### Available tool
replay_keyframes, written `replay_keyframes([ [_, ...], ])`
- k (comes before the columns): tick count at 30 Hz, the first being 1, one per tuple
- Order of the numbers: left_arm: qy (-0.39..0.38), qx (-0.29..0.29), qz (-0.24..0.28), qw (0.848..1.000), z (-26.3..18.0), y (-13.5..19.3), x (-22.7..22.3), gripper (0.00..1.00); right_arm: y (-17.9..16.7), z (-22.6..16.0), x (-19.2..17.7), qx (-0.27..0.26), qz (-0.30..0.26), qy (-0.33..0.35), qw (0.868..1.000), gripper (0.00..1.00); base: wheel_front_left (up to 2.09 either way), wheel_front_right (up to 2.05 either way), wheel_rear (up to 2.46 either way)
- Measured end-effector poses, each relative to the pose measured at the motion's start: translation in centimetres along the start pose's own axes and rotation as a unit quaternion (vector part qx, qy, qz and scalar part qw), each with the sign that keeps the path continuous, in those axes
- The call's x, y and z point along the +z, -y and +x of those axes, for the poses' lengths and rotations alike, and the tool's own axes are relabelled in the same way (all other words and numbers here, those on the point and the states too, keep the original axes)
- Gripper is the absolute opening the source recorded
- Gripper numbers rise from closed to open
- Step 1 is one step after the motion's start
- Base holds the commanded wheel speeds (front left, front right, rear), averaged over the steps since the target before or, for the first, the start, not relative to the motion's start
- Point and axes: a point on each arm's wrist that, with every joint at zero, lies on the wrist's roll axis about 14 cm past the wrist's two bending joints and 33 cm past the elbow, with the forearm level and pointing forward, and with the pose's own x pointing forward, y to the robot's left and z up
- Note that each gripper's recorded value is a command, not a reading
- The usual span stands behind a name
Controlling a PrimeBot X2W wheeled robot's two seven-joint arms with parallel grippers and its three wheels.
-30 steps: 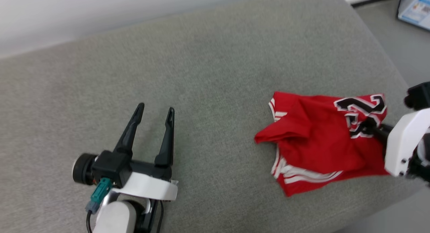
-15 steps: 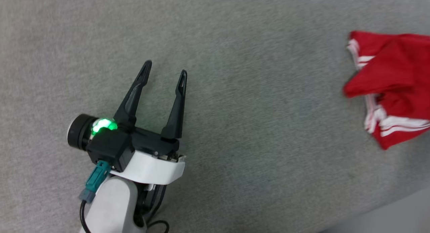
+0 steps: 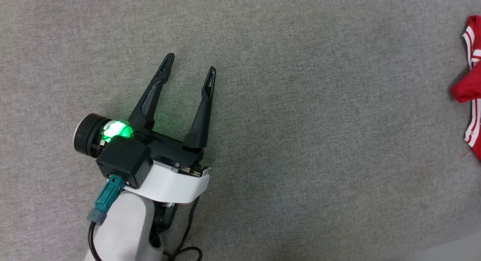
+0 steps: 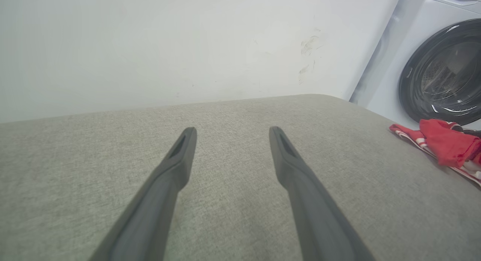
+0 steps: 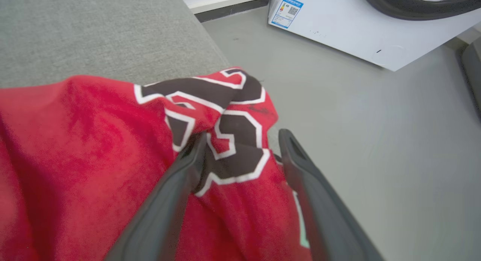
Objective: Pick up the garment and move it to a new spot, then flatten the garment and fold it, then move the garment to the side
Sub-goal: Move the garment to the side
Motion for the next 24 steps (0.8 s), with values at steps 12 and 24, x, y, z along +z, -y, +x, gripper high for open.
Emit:
replay_keyframes([
  [12, 0.006, 0.009, 0.008, 1.000, -1.0, 0.6, 2.1, 1.00, 2.8, -2.7, 5.0, -0.028, -0.010, 0.150, 0.988, 1.00, 0.00, 0.00, 0.00],
  [24, 0.007, 0.066, 0.028, 0.997, -6.2, 1.0, 6.1, 1.00, -0.7, -10.1, 4.1, 0.079, 0.010, 0.243, 0.967, 1.00, 0.00, 0.00, 0.00],
])
